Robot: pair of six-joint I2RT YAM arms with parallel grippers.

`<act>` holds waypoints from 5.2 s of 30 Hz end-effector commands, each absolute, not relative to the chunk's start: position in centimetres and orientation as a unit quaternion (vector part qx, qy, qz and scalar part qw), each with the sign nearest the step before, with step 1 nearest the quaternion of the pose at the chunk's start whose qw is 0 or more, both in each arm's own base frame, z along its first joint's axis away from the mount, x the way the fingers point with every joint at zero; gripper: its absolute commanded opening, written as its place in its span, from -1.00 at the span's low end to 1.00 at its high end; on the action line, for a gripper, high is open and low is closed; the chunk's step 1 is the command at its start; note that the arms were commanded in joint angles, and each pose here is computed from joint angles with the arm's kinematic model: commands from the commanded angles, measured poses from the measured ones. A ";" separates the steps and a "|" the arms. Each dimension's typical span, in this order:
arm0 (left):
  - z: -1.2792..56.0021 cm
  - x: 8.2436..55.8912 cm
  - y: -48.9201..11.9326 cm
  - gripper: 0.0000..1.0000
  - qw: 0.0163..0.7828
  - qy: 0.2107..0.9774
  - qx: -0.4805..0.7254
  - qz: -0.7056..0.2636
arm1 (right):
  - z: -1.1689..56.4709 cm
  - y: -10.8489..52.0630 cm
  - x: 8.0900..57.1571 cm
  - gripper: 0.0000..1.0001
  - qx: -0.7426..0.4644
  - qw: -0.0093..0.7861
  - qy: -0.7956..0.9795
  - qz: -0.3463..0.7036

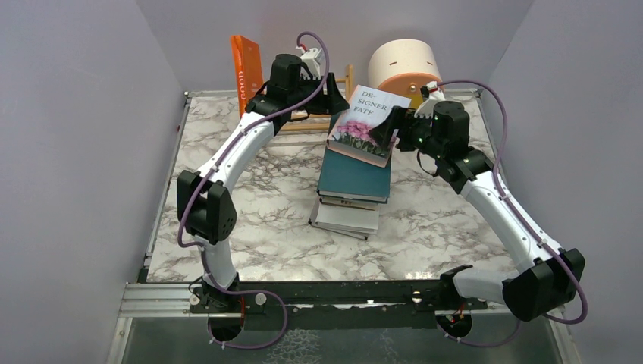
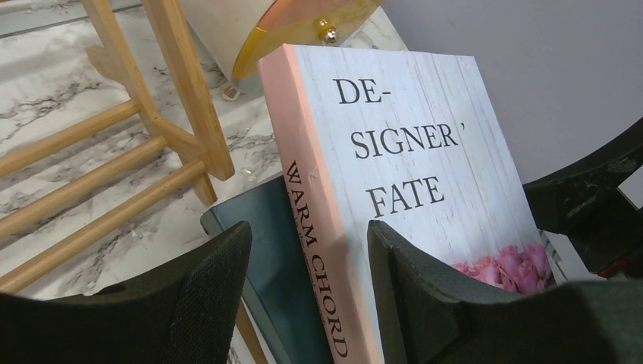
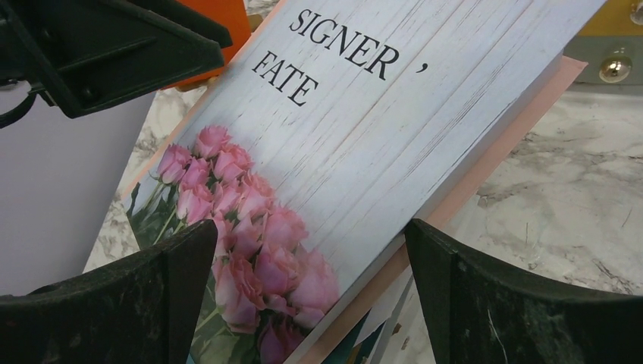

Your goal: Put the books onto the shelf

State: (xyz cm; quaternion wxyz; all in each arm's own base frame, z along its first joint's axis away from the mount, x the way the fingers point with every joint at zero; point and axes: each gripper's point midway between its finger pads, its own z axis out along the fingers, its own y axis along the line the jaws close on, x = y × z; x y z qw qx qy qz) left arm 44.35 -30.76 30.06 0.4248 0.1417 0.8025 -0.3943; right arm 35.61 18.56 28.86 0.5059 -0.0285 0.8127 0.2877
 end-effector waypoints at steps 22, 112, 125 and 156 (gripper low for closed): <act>33.2 40.0 -32.9 0.02 0.421 0.755 0.180 -0.469 | 30.3 21.1 34.6 0.73 -0.105 0.507 0.781 0.348; 29.6 34.8 -29.5 0.26 0.360 0.711 0.134 -0.590 | 30.5 26.0 33.6 0.64 -0.237 0.498 0.728 0.407; 31.7 34.8 -30.0 0.09 0.355 0.690 0.138 -0.615 | 31.8 27.6 33.7 0.63 -0.253 0.508 0.712 0.413; 41.1 45.9 -18.1 -1.00 0.568 0.707 0.040 -0.419 | 35.9 20.1 33.0 0.86 -0.137 0.613 0.730 0.271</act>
